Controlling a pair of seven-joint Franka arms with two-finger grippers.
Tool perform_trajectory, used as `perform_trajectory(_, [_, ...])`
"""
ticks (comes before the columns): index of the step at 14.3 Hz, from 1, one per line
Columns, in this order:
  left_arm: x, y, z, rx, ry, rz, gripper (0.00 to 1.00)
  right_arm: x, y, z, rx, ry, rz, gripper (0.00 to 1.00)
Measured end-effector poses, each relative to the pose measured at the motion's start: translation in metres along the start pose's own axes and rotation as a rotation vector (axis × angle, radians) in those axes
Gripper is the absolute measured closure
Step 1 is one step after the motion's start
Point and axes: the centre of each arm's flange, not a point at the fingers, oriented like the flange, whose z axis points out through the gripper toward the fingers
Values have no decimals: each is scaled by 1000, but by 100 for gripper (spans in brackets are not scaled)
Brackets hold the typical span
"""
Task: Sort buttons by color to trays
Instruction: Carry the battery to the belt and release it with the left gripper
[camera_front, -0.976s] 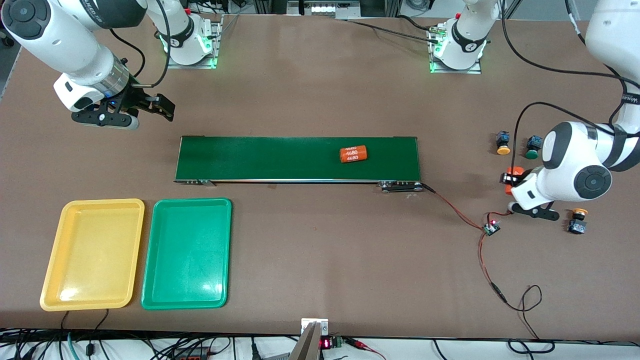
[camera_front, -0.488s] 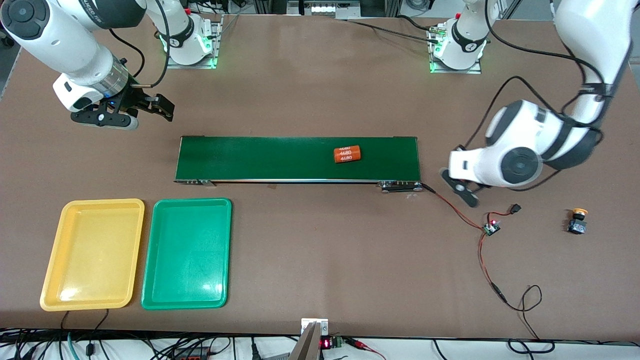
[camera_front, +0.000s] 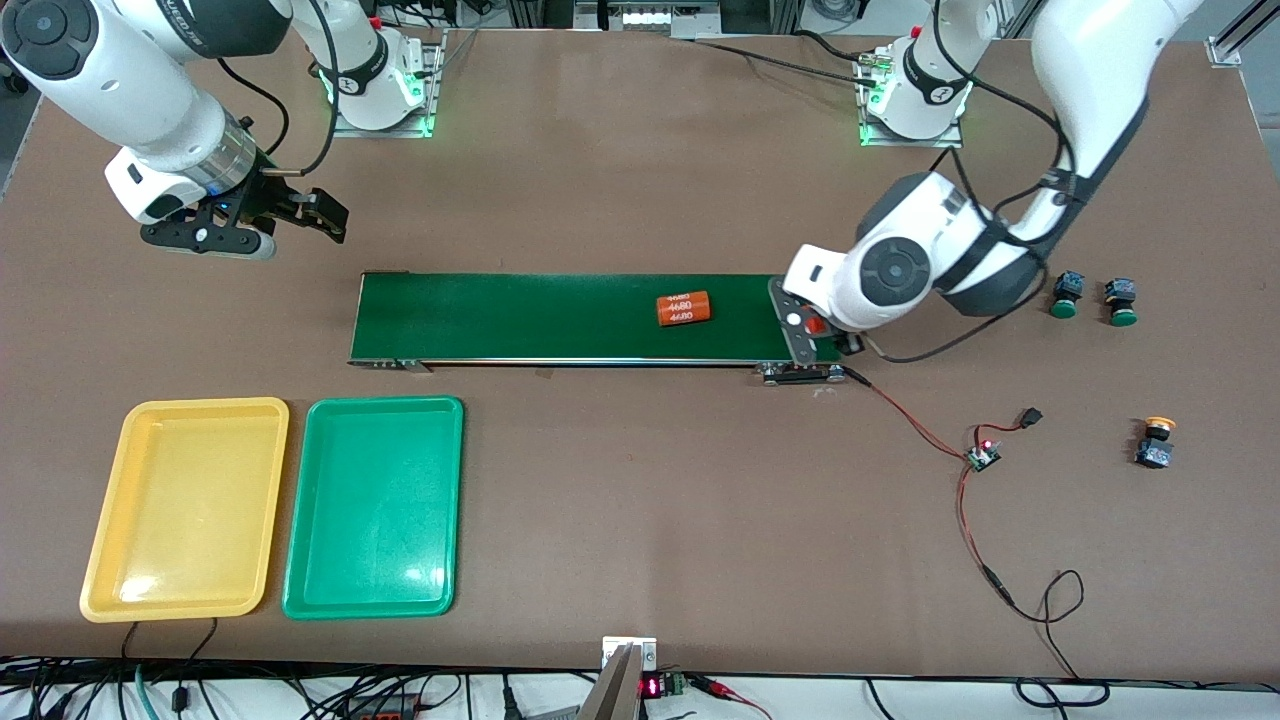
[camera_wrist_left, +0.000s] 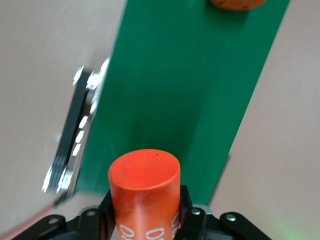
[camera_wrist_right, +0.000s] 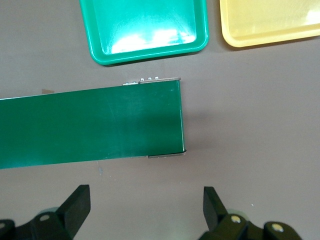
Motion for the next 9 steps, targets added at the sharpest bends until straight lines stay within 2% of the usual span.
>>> perform_trajectory(5, [21,21,20,43,-42,110,49,0,0,0,0,0,0,0])
perform_trajectory(7, [20,19,24,37,-41,110,35,0,0,0,0,0,1,0])
perform_trajectory(9, [20,16,20,44,-38,107,16,0,1,0,0,0,1,0])
